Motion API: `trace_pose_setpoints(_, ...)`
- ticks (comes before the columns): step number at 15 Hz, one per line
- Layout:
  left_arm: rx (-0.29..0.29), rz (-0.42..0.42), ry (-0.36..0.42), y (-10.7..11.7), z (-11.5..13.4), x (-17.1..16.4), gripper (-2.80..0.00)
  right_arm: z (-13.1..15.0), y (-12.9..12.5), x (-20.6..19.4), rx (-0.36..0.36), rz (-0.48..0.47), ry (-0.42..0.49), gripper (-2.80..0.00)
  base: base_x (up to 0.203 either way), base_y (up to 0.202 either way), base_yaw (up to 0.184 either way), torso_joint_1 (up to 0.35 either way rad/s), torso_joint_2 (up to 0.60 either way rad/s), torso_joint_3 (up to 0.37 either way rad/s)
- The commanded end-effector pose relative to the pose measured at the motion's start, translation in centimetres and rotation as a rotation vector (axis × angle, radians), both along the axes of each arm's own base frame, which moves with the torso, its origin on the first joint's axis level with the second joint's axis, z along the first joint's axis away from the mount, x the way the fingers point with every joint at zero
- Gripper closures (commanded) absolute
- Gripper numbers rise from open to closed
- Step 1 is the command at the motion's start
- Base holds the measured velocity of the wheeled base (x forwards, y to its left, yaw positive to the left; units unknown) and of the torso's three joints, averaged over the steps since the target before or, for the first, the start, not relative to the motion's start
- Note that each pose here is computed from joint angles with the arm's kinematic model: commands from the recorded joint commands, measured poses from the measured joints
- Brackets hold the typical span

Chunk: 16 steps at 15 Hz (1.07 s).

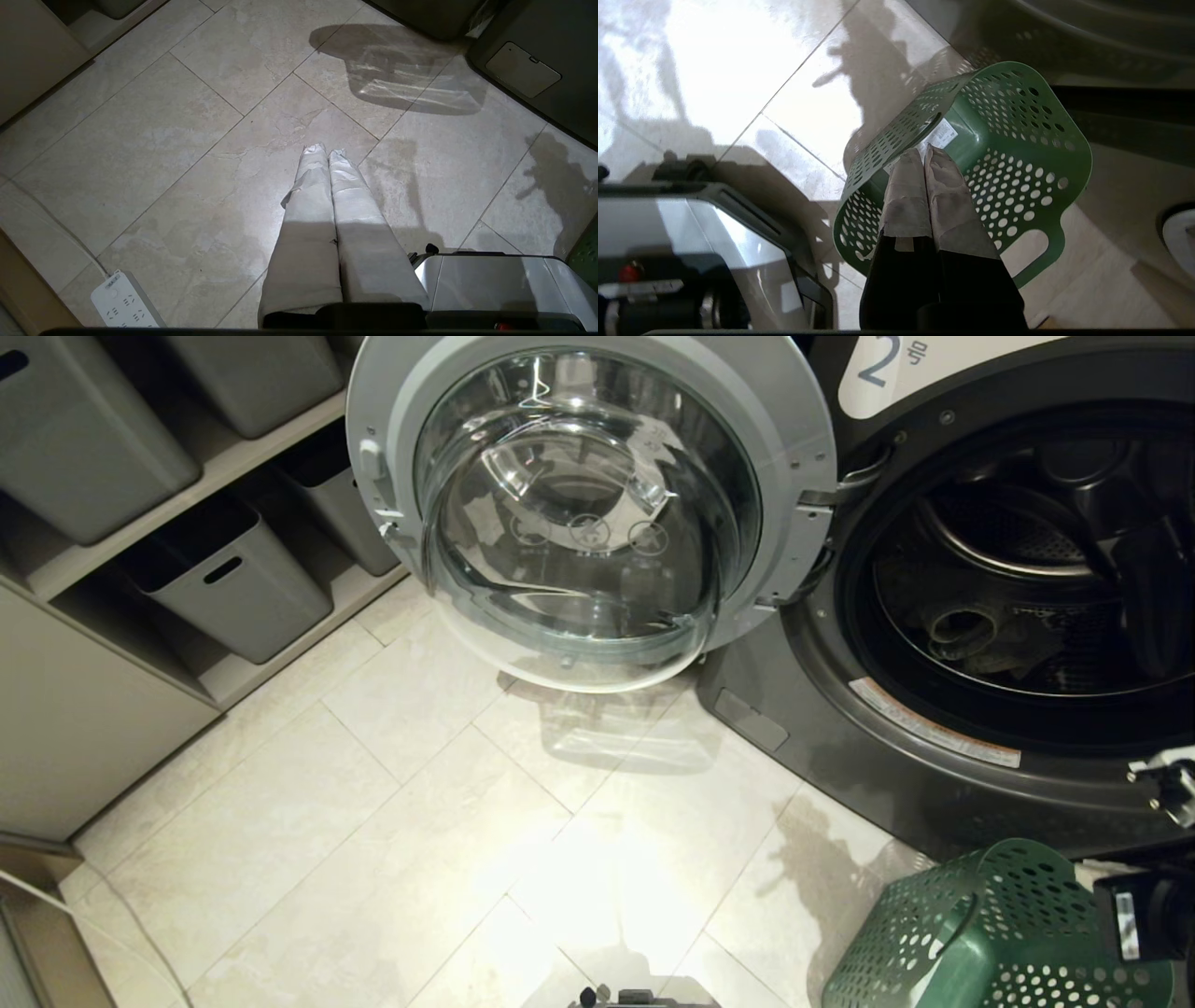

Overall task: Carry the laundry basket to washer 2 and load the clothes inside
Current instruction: Close the washing machine door with the left hand

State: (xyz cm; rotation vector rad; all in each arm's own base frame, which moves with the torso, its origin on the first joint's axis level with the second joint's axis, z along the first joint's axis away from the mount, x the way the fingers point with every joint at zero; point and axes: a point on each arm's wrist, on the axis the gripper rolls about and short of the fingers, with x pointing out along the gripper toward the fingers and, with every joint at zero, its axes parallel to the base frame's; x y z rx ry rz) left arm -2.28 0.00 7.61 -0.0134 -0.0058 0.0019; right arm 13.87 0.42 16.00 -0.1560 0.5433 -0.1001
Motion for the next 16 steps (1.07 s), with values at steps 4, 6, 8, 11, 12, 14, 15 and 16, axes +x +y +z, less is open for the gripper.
trace_pose_setpoints(4, 0.0, 0.0, 0.001, 0.0, 0.0, 0.0, 0.0, -5.9, -0.8, -8.7, -0.02, 0.097, -0.088, 0.0, 0.0, 0.0, 0.0, 0.0, 0.0, 0.0)
trace_pose_setpoints(6, 0.0, 0.001, 0.001, 0.0, 0.0, 0.0, 0.0, -6.4, -0.6, -10.7, -0.026, 0.099, -0.142, 0.0, 0.0, 0.0, 0.0, 0.0, 0.0, 0.0)
trace_pose_setpoints(8, 0.0, 0.0, 0.001, 0.0, 0.0, 0.0, 0.0, -7.1, -0.5, -12.7, -0.027, 0.103, -0.236, 0.0, 0.0, 0.0, 0.0, 0.0, 0.0, 0.0)
trace_pose_setpoints(11, -0.001, 0.0, 0.003, 0.0, 0.0, 0.0, 0.0, -8.0, -0.3, -13.9, -0.013, 0.107, -0.259, 0.0, 0.0, 0.0, 0.0, 0.0, 0.0, 0.0)
trace_pose_setpoints(12, 0.0, 0.001, 0.001, 0.0, 0.0, 0.0, 0.0, -8.2, -0.3, -13.9, 0.003, 0.102, -0.245, 0.0, 0.0, 0.0, 0.0, 0.0, 0.0, 0.0)
trace_pose_setpoints(14, 0.0, 0.0, 0.001, 0.0, 0.0, 0.0, 0.0, -8.1, -0.3, -13.9, 0.013, 0.107, -0.247, 0.0, 0.0, 0.0, 0.0, 0.0, 0.0, 0.0)
trace_pose_setpoints(15, -0.001, 0.0, 0.001, 0.0, 0.0, 0.0, 0.0, -8.1, -0.3, -14.0, 0.006, 0.126, -0.249, 0.0, 0.0, 0.0, 0.0, 0.0, 0.0, 0.0)
trace_pose_setpoints(16, -0.001, 0.0, 0.003, 0.0, 0.0, 0.0, 0.0, -8.1, -0.3, -14.1, 0.003, 0.167, -0.267, 0.0, 0.0, 0.0, 0.0, 0.0, 0.0, 0.0)
